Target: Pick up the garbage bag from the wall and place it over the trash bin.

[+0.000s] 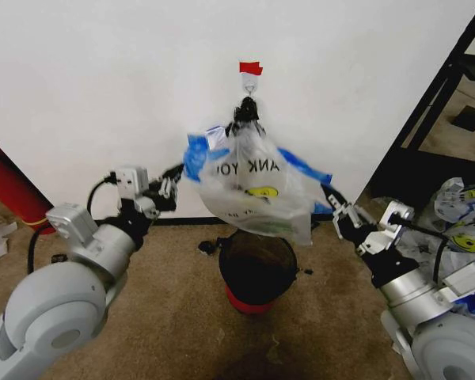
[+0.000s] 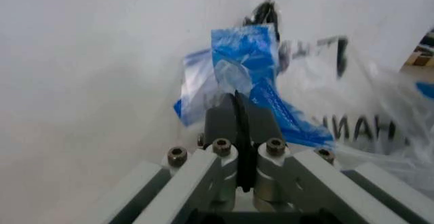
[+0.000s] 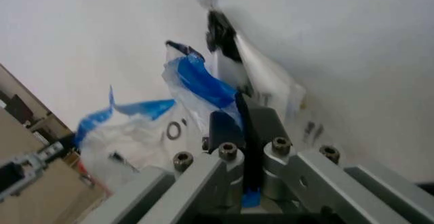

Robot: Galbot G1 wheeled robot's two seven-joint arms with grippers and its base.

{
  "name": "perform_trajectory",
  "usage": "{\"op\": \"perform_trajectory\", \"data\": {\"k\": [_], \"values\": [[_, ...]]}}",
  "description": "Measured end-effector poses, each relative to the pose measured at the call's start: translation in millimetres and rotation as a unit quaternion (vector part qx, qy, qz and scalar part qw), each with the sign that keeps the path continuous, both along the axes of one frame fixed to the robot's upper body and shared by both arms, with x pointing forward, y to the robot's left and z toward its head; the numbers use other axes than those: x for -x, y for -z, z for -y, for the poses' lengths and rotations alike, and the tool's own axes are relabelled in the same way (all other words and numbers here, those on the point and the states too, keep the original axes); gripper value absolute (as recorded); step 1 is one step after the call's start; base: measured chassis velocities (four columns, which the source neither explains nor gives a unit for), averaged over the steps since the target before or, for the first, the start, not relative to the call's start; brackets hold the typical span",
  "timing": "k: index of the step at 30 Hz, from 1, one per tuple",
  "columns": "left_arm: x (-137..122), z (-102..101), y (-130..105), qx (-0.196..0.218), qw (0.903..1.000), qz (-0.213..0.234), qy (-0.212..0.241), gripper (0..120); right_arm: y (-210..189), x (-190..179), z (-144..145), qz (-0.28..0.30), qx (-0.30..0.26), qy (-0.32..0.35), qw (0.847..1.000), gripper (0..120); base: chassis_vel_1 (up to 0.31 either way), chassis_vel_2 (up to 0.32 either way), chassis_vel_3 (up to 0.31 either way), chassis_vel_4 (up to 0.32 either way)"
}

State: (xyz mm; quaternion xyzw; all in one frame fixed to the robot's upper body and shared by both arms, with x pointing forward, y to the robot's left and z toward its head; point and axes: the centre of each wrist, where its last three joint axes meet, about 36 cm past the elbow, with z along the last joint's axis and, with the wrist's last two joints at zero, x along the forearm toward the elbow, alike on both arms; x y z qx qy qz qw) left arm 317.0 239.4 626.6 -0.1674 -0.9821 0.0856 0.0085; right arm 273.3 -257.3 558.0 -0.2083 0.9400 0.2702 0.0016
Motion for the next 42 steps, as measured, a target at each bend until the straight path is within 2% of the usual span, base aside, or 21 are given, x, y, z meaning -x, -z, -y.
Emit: {"op": "perform_trajectory", "data": {"k": [4, 6, 7, 10, 13, 18, 24, 30, 33, 36, 42], "values": [[-2.9, -5.1, -12.0, 0.007, 0.9999, 0.005, 0.009, 0, -1.3, -0.4, 3.4, -0.025, -0.010, -0.004, 1.000, 0, 0.000, 0.000, 0.000, 0.000], [-1.2, -1.3, -3.9, 0.013, 0.9993, -0.029, 0.018, 0, 1.4, 0.8, 1.1, -0.045, -0.010, -0.013, 0.999, 0, 0.000, 0.000, 0.000, 0.000], [-1.2, -1.3, -3.9, 0.013, 0.9993, -0.029, 0.018, 0, 1.4, 0.8, 1.1, -0.045, -0.010, -0.013, 0.999, 0, 0.000, 0.000, 0.000, 0.000], [5.3, 11.1, 18.1, 0.039, 0.9938, -0.100, 0.026, 0, 3.4, 1.0, -2.9, -0.057, -0.006, -0.018, 0.998, 0, 0.000, 0.000, 0.000, 0.000], [8.2, 18.2, 25.6, 0.070, 0.9877, -0.138, 0.024, 0, 2.8, 0.1, -3.6, -0.058, 0.000, -0.017, 0.998, 0, 0.000, 0.000, 0.000, 0.000], [12.5, 25.1, 34.8, 0.093, 0.9814, -0.166, 0.023, 0, 7.4, 1.7, -6.3, -0.065, 0.005, -0.014, 0.998, 0, 0.000, 0.000, 0.000, 0.000], [20.6, 35.3, 48.9, 0.113, 0.9756, -0.186, 0.027, 0, 44.9, -5.5, -13.3, -0.095, 0.003, 0.007, 0.995, 0, 0.000, 0.000, 0.000, 0.000], [8.3, 46.5, 80.9, 0.115, 0.9738, -0.195, 0.017, 0, 83.1, -21.1, -18.9, -0.118, -0.007, 0.025, 0.993, 0, 0.000, 0.000, 0.000, 0.000], [0.5, 51.5, 97.7, 0.118, 0.9697, -0.214, 0.007, 0, 104.0, -25.3, -23.2, -0.135, 0.002, 0.036, 0.990, 0, 0.000, 0.000, 0.000, 0.000], [3.0, 63.7, 112.8, 0.128, 0.9629, -0.238, 0.005, 0, 106.5, -22.9, -23.0, -0.139, 0.003, 0.042, 0.989, 0, 0.000, 0.000, 0.000, 0.000], [9.6, 74.2, 125.8, 0.128, 0.9592, -0.252, 0.001, 0, 91.1, -17.4, -17.5, -0.121, 0.006, 0.051, 0.991, 0, 0.000, 0.000, 0.000, 0.000]]}}
